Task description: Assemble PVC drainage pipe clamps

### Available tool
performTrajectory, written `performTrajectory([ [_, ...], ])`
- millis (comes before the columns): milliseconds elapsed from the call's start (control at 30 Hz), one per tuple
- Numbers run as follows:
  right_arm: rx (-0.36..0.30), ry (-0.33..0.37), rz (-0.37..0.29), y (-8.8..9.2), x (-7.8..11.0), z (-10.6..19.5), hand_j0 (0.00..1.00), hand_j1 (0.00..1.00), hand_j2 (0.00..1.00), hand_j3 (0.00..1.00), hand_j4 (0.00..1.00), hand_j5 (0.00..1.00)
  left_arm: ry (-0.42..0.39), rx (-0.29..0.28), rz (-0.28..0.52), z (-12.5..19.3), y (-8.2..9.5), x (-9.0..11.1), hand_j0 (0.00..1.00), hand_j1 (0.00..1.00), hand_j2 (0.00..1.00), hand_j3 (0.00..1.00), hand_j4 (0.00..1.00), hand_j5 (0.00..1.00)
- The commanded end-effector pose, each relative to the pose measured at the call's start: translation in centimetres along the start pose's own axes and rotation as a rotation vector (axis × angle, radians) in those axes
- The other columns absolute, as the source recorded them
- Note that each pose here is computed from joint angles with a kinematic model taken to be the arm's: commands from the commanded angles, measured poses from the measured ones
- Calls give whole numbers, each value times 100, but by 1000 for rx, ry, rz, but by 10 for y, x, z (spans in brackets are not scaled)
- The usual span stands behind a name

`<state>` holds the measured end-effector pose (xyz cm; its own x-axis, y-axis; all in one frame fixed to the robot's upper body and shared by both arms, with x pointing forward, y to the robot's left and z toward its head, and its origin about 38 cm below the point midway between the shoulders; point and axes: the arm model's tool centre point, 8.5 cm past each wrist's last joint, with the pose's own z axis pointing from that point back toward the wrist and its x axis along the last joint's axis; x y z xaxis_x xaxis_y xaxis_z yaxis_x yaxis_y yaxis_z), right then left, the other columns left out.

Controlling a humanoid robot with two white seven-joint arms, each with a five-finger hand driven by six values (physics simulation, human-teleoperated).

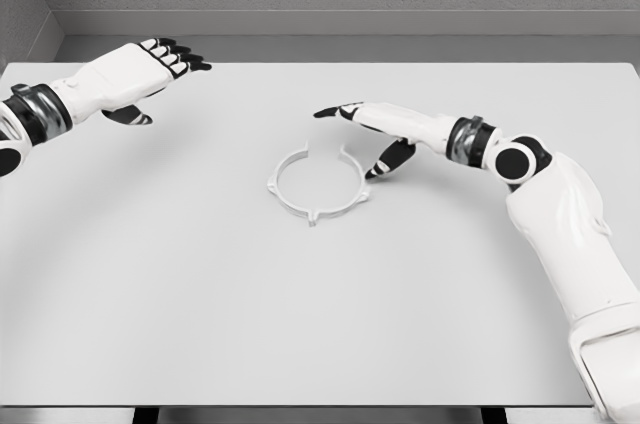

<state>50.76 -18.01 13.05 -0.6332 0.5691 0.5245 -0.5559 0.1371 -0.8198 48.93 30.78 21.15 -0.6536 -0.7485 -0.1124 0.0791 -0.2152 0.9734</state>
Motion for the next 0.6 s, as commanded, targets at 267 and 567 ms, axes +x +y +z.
performTrajectory([
  [267,-9,42,-3,-3,-16,23,100,100,100,100,100,100,-5,1,6,-1,0,1,100,100,100,100,100,100],
  [567,-15,0,88,-5,3,39,100,100,100,100,100,100,52,-9,110,38,-2,-35,100,100,100,100,100,100],
])
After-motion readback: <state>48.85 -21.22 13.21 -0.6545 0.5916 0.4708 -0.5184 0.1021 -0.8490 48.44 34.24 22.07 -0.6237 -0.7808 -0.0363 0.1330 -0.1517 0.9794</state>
